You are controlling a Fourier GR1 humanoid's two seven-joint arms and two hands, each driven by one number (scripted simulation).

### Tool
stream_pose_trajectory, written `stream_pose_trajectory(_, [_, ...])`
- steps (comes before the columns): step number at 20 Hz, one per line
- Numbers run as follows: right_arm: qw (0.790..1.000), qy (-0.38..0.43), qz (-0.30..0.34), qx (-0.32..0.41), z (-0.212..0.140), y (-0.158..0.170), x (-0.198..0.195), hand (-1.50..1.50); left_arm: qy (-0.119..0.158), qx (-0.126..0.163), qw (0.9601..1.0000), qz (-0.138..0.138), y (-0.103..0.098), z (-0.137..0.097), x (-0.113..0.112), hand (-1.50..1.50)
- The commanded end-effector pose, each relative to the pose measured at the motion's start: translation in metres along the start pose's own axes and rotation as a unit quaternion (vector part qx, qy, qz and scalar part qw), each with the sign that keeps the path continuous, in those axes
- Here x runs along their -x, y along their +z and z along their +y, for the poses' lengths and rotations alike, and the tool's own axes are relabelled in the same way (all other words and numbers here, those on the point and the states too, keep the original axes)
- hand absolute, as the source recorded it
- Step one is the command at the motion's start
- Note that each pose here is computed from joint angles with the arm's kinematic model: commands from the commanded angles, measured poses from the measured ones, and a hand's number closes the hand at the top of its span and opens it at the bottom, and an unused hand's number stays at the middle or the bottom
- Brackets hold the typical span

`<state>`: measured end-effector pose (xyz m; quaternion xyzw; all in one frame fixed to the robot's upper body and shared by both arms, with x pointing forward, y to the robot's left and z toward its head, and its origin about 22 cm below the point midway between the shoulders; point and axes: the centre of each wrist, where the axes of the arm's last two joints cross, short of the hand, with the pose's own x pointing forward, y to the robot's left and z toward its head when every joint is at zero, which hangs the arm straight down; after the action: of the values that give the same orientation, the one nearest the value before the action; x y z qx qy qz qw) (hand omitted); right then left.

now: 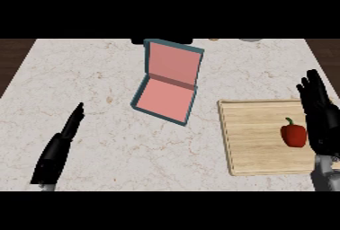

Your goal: Pick the bell pepper from the tray and place it in the cardboard box

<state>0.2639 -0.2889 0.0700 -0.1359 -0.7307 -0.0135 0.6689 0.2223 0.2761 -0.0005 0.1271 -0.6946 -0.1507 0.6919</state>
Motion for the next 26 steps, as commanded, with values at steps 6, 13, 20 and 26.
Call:
stream_pose_trajectory(6, [0.968,0.089,0.132,0.195,-0.023,0.031,0.061,-1.50,0.039,0.082,0.9933,-0.072,-0.046,-0.017,-0.051,0.00])
stream_pose_trajectory(13, [0.855,0.486,0.085,0.160,-0.085,0.077,0.107,-1.50,0.059,0.108,0.9907,-0.058,-0.039,-0.031,-0.050,0.00])
stream_pose_trajectory(20, [0.805,0.566,0.088,0.158,-0.047,0.097,0.062,-1.50,0.067,0.122,0.9893,-0.044,-0.046,-0.041,-0.058,0.00])
stream_pose_trajectory(26, [0.806,0.559,0.174,0.088,-0.004,0.088,-0.020,-1.50,0.058,0.123,0.9896,-0.048,-0.055,-0.042,-0.061,0.00])
